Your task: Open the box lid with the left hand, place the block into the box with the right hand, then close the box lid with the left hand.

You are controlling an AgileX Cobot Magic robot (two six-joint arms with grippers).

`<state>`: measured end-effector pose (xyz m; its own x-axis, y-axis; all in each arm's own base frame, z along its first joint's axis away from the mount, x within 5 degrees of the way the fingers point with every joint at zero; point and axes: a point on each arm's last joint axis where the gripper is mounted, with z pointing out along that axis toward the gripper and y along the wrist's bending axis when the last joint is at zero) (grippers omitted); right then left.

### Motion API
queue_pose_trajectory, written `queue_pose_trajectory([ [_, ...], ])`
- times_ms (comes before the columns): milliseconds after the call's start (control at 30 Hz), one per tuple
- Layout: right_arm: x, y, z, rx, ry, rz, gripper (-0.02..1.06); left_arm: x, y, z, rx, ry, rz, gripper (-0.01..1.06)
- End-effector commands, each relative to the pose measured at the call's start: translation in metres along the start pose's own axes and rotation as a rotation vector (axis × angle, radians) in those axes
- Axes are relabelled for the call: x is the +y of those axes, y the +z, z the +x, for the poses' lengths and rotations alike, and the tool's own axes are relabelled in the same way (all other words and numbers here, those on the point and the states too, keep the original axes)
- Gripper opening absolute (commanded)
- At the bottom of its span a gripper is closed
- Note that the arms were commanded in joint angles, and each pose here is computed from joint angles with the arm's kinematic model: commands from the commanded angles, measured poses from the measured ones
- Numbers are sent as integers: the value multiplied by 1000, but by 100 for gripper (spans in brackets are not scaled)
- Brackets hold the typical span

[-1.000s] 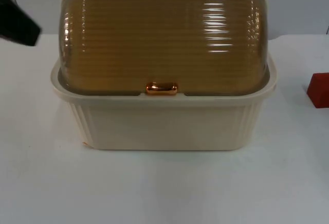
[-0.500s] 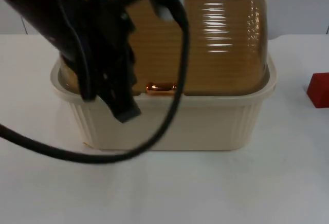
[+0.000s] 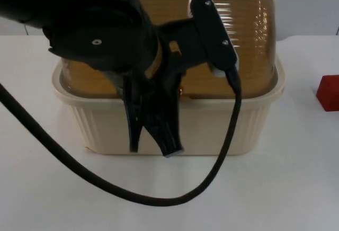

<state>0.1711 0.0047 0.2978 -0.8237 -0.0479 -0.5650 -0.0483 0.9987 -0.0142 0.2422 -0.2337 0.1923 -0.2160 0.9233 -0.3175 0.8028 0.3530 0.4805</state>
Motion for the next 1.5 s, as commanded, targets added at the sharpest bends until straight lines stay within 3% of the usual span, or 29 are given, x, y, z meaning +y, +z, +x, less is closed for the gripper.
queue_pose_trajectory([
  [0, -1, -1, -2, -14, -4, 3, 105, -1, -1, -7, -52, 0, -3, 0],
  [300, -1, -1, -2, -14, -4, 3, 105, -2, 8, -6, -45, 27, -23, 0],
  [633, -1, -1, -2, -14, -4, 3, 105, 5, 10, -7, -54, -27, -105, 0],
  [867, -1, -1, -2, -14, -4, 3, 105, 12, 9, -4, -10, 15, -174, 0],
  [1200, -1, -1, -3, -21, -4, 4, 105, 21, 1, -7, -47, 31, -247, 0],
  [1467, -1, -1, -3, -21, -4, 4, 105, 38, -14, -18, -126, 40, -356, 0],
])
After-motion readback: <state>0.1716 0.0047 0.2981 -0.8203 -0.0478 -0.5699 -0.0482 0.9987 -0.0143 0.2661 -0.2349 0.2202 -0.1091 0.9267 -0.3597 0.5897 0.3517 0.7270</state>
